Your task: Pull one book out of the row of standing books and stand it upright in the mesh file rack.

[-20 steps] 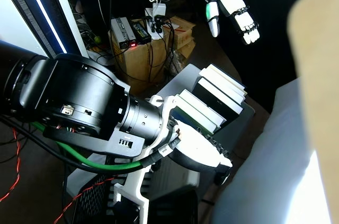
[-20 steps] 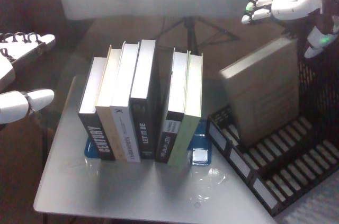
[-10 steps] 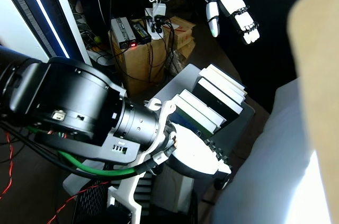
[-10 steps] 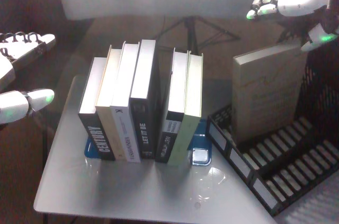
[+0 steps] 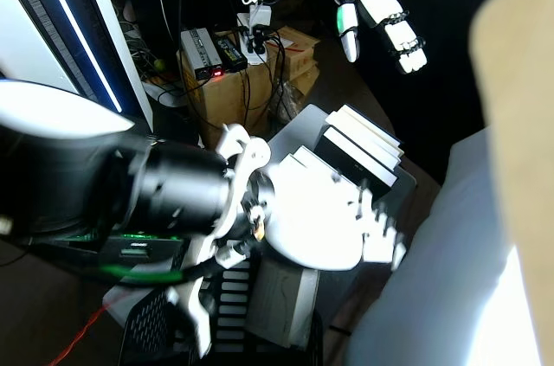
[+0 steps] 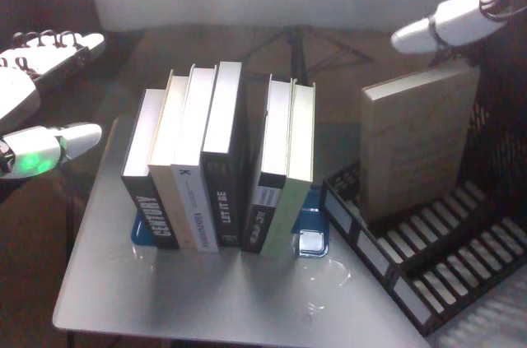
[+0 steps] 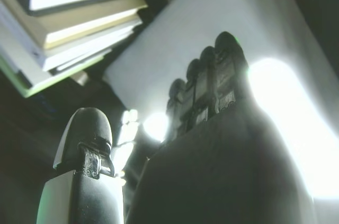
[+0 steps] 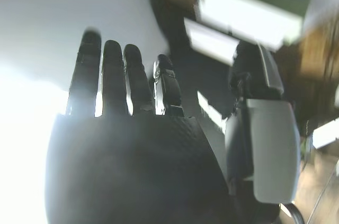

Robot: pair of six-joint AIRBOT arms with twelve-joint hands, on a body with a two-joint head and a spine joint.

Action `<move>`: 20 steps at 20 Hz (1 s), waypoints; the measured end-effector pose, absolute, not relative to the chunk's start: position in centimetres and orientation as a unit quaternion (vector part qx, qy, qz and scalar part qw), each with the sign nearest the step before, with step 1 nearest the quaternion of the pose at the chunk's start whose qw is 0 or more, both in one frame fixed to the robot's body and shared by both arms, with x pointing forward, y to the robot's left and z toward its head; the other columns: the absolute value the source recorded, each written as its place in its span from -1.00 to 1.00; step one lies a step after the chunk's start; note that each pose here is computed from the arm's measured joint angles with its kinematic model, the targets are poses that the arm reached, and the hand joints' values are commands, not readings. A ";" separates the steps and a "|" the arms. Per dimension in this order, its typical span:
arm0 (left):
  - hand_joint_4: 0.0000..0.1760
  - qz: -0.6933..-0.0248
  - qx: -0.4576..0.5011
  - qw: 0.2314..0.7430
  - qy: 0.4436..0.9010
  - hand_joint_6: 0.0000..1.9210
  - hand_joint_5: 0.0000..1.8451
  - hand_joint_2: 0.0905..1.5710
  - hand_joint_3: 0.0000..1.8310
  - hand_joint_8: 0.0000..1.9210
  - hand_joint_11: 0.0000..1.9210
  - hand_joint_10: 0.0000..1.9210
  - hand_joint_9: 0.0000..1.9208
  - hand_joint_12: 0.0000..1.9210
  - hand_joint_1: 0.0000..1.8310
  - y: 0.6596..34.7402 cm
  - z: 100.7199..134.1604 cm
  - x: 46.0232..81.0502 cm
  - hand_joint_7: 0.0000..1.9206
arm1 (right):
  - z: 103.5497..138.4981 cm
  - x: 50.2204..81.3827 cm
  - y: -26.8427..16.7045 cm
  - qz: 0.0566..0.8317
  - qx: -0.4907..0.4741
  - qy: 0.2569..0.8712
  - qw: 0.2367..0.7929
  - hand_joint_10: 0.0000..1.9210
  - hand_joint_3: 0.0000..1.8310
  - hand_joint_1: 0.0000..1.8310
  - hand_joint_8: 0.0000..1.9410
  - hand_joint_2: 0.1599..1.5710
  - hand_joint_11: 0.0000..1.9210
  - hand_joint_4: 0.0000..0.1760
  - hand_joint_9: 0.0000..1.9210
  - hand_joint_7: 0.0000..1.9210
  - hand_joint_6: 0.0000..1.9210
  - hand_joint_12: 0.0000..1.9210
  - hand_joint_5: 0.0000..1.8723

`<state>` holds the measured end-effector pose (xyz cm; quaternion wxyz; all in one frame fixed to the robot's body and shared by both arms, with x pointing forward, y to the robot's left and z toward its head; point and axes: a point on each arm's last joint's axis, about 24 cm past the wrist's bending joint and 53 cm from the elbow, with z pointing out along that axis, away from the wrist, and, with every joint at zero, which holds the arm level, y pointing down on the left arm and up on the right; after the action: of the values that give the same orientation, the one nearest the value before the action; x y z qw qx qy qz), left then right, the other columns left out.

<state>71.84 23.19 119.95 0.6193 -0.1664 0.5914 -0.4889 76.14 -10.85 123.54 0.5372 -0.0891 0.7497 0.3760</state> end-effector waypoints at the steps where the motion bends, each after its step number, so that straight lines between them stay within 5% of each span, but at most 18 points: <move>1: 0.14 -0.491 -0.165 0.618 0.591 -1.00 -1.00 0.68 -1.00 -1.00 -1.00 -1.00 -1.00 -0.99 -0.49 23.0 120.0 71.8 -1.00 | 123.6 75.9 -11.1 0.392 -0.081 0.743 0.536 -1.00 -0.96 -0.52 -1.00 0.63 -0.95 0.07 -1.00 -1.00 -1.00 -0.97 -1.00; 2: 0.25 -0.497 -0.166 0.615 0.589 -1.00 -1.00 0.67 -1.00 -1.00 -0.98 -1.00 -1.00 -0.98 -0.52 22.8 120.1 71.6 -1.00 | 123.5 75.5 -11.8 0.417 -0.058 0.737 0.529 -1.00 -1.00 -0.47 -1.00 0.67 -0.99 0.24 -1.00 -1.00 -1.00 -0.90 -1.00; 4: 0.53 -0.501 -0.162 0.613 0.590 -1.00 -1.00 0.66 -1.00 -1.00 -1.00 -1.00 -1.00 -0.86 -0.54 22.4 120.1 71.4 -1.00 | 123.7 74.9 -12.8 0.440 -0.031 0.727 0.526 -1.00 -1.00 -0.45 -1.00 0.72 -1.00 -0.19 -1.00 -1.00 -1.00 -0.99 -1.00; 5: 0.46 -0.506 -0.162 0.610 0.587 -1.00 -1.00 0.67 -1.00 -1.00 -1.00 -1.00 -1.00 -0.84 -0.51 22.1 120.2 71.3 -1.00 | 123.6 74.5 -13.3 0.454 -0.014 0.721 0.523 -1.00 -0.99 -0.48 -1.00 0.75 -1.00 -0.67 -1.00 -1.00 -1.00 -1.00 -1.00; 6: 0.48 -0.516 -0.157 0.608 0.582 -1.00 -1.00 0.67 -1.00 -1.00 -1.00 -1.00 -1.00 -0.76 -0.51 21.7 120.6 71.0 -1.00 | 123.5 73.7 -13.8 0.474 0.004 0.712 0.518 -0.98 -1.00 -0.50 -1.00 0.73 -1.00 -0.93 -0.96 -1.00 -1.00 -1.00 -1.00; 7: 0.38 -0.522 -0.152 0.606 0.580 -1.00 -1.00 0.67 -1.00 -1.00 -1.00 -1.00 -1.00 -0.76 -0.53 21.2 120.8 70.7 -1.00 | 123.1 73.2 -14.0 0.482 0.010 0.709 0.515 -0.98 -1.00 -0.50 -1.00 0.70 -1.00 -0.92 -0.94 -1.00 -1.00 -1.00 -1.00; 10: 0.76 -0.552 -0.137 0.601 0.562 -1.00 -1.00 0.65 -1.00 -1.00 -1.00 -1.00 -1.00 -0.89 -0.58 19.7 122.1 70.0 -1.00 | 122.7 70.6 -14.1 0.522 0.025 0.689 0.503 -0.98 -1.00 -0.50 -1.00 0.75 -1.00 -1.00 -0.93 -1.00 -1.00 -1.00 -1.00; 12: 0.84 -0.564 -0.121 0.596 0.559 -1.00 -1.00 0.64 -1.00 -1.00 -1.00 -1.00 -1.00 -0.80 -0.58 18.4 122.5 69.4 -1.00 | 123.1 69.2 -14.3 0.543 0.031 0.671 0.504 -0.98 -1.00 -0.55 -1.00 0.67 -0.96 -1.00 -0.93 -1.00 -1.00 -0.98 -1.00; 13: 0.65 -0.572 -0.114 0.591 0.557 -1.00 -1.00 0.65 -1.00 -1.00 -1.00 -1.00 -1.00 -0.75 -0.58 17.8 122.7 69.0 -1.00 | 123.2 68.5 -14.3 0.551 0.029 0.663 0.506 -0.98 -1.00 -0.55 -1.00 0.62 -0.99 -1.00 -0.93 -1.00 -1.00 -0.80 -1.00; 15: 0.86 -0.587 -0.102 0.584 0.551 -1.00 -1.00 0.63 -1.00 -1.00 -1.00 -1.00 -1.00 -0.75 -0.63 16.6 123.1 68.5 -1.00 | 122.9 67.2 -14.4 0.568 0.037 0.652 0.501 -0.99 -1.00 -0.52 -1.00 0.60 -1.00 -1.00 -0.94 -1.00 -1.00 -0.57 -1.00; 17: 0.69 -0.597 -0.086 0.580 0.548 -1.00 -1.00 0.57 -1.00 -1.00 -1.00 -1.00 -1.00 -0.64 -0.65 15.7 123.6 67.9 -1.00 | 122.6 66.2 -14.6 0.582 0.048 0.641 0.498 -0.98 -1.00 -0.55 -1.00 0.60 -1.00 -1.00 -0.90 -1.00 -1.00 -0.37 -1.00; 20: 0.69 -0.608 -0.081 0.576 0.541 -1.00 -1.00 0.56 -1.00 -1.00 -1.00 -1.00 -1.00 -0.92 -0.62 15.0 123.9 67.5 -1.00 | 122.4 65.3 -15.0 0.591 0.054 0.631 0.500 -1.00 -1.00 -0.54 -1.00 0.57 -1.00 -1.00 -0.95 -1.00 -1.00 -0.54 -1.00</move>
<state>67.55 14.97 123.88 0.5756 -0.0810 0.5412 -0.6076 65.27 -15.00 122.39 0.4997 0.0544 0.6307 0.5912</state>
